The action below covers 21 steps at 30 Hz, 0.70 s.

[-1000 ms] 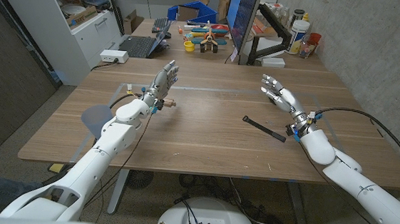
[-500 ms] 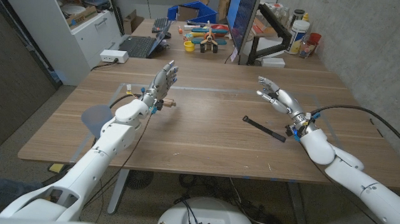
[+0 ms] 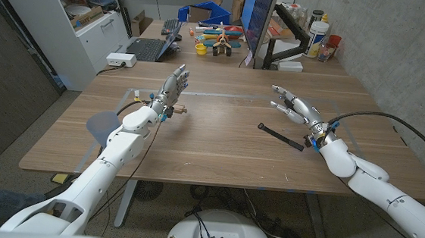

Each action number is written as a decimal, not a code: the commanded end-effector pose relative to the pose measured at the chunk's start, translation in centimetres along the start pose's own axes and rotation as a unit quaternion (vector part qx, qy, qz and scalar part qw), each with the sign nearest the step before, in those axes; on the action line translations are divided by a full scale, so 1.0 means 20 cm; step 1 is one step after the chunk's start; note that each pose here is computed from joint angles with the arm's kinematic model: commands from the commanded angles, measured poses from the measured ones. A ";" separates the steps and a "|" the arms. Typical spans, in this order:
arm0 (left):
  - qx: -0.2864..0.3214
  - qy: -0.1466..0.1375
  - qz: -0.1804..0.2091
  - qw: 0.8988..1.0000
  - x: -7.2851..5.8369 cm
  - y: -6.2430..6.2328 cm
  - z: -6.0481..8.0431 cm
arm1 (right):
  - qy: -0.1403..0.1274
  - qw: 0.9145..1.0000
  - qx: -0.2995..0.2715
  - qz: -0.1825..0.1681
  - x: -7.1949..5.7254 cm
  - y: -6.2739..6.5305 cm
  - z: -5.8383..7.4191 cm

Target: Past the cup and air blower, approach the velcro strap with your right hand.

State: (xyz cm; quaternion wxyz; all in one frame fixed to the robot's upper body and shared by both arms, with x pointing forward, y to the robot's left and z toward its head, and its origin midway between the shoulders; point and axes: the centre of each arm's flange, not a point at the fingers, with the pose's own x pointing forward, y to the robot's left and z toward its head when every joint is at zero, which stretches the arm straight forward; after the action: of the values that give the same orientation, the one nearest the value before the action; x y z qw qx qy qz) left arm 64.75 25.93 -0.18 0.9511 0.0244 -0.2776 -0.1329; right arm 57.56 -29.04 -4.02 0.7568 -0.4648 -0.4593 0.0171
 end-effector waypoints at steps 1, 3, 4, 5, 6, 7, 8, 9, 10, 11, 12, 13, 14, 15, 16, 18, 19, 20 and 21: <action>0.003 0.000 0.001 1.000 -0.01 -0.01 0.00 | 0.000 0.999 -0.033 0.011 -0.03 0.03 0.01; 0.004 -0.001 0.002 1.000 -0.01 -0.01 0.00 | -0.001 0.999 -0.038 0.012 -0.03 0.03 0.01; 0.004 -0.001 0.002 1.000 -0.01 -0.01 0.00 | -0.002 0.999 -0.041 0.013 -0.03 0.03 0.01; 0.004 -0.001 0.002 1.000 -0.01 -0.01 0.00 | -0.002 0.999 -0.044 0.015 -0.03 0.04 0.01; 0.004 -0.001 0.003 1.000 -0.01 -0.01 0.01 | -0.002 0.999 -0.046 0.016 -0.03 0.04 0.01; 0.003 0.000 0.003 1.000 -0.01 -0.01 0.01 | -0.002 0.999 -0.047 0.017 -0.03 0.04 0.01; 0.003 0.000 0.003 1.000 -0.01 -0.01 0.01 | -0.002 0.999 -0.049 0.018 -0.03 0.04 0.01; 0.003 0.000 0.003 1.000 -0.01 -0.01 0.01 | -0.002 0.998 -0.053 0.018 -0.04 0.04 0.01; 0.003 0.000 0.003 1.000 -0.01 -0.01 0.01 | -0.002 0.998 -0.054 0.020 -0.04 0.05 0.01; 0.003 0.000 0.003 1.000 -0.01 -0.01 0.01 | -0.002 0.998 -0.055 0.020 -0.04 0.05 0.00; 0.003 0.000 0.003 1.000 -0.01 -0.01 0.01 | -0.002 0.998 -0.057 0.021 -0.04 0.05 0.00; 0.004 0.000 0.003 1.000 -0.01 -0.01 0.01 | -0.003 0.998 -0.061 0.022 -0.04 0.05 0.00; 0.004 0.000 0.002 1.000 -0.01 -0.01 0.01 | -0.003 0.998 -0.065 0.024 -0.04 0.05 0.00; 0.004 0.001 0.003 1.000 -0.01 -0.01 0.01 | -0.003 0.997 -0.068 0.026 -0.04 0.05 0.00; 0.004 0.000 0.003 1.000 -0.01 -0.01 0.01 | -0.003 0.997 -0.071 0.027 -0.05 0.06 0.00; 0.005 0.000 0.003 1.000 -0.01 -0.01 0.01 | -0.003 0.997 -0.076 0.031 -0.05 0.06 0.00; 0.005 0.000 0.002 1.000 -0.01 -0.01 0.01 | -0.003 0.996 -0.078 0.032 -0.05 0.06 -0.01; 0.006 0.001 0.002 1.000 -0.01 -0.01 0.01 | -0.002 0.996 -0.077 0.033 -0.05 0.06 -0.01; 0.006 0.001 0.003 1.000 -0.01 -0.01 0.01 | -0.002 0.997 -0.077 0.033 -0.05 0.06 -0.01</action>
State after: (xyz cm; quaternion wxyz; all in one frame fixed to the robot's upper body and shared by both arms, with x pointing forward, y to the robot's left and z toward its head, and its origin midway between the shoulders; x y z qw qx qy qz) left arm 64.46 25.86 -0.16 0.9509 0.0267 -0.2798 -0.1296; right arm 57.48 -28.84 -5.34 0.7280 -0.5172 -0.4499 0.0094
